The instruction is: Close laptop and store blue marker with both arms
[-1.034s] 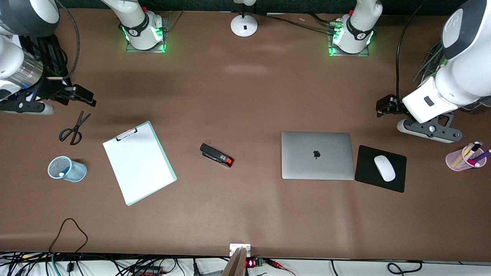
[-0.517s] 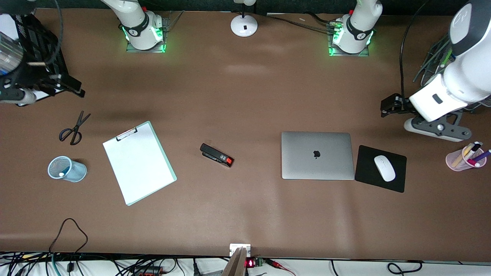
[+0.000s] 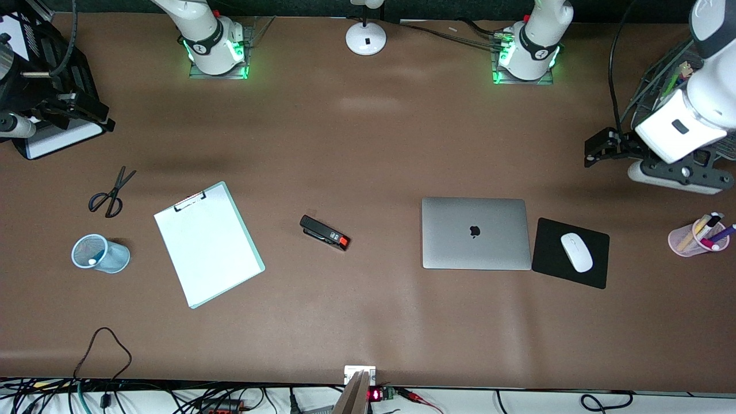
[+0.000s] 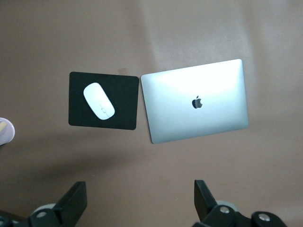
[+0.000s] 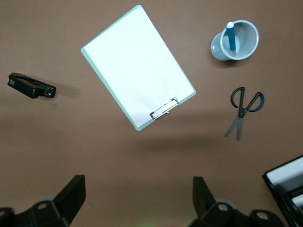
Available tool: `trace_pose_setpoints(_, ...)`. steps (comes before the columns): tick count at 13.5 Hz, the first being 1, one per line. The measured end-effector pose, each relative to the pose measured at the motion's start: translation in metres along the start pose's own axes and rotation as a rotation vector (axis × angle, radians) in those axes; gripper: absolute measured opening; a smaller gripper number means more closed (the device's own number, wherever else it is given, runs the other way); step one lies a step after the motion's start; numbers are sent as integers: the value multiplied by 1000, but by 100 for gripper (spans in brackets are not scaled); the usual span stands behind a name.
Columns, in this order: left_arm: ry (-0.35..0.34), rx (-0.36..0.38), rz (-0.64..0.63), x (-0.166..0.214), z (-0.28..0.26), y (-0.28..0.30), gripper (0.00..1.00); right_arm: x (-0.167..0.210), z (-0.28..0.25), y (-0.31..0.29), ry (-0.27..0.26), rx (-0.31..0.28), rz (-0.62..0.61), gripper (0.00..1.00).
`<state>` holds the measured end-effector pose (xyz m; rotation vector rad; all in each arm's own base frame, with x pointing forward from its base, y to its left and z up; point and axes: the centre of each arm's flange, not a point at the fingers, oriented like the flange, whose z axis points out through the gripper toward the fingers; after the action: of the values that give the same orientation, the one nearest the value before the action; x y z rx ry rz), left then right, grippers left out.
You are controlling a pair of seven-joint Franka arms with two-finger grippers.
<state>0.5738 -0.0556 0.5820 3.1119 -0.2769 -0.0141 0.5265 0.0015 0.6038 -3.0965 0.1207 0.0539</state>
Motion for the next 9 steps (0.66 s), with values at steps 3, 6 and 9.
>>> trace_pose_setpoints(3, 9, 4, 29, -12, 1, -9, 100, 0, 0, 3, 2, -42, -4, 100)
trace_pose_setpoints(6, 11, 4, -8, -13, 1, -6, 100, 0, 0, 3, 5, -45, -5, 100)
trace_pose_setpoints(9, 0, 3, -17, -14, 4, -5, 100, 1, -9, 2, 22, -44, -6, 100)
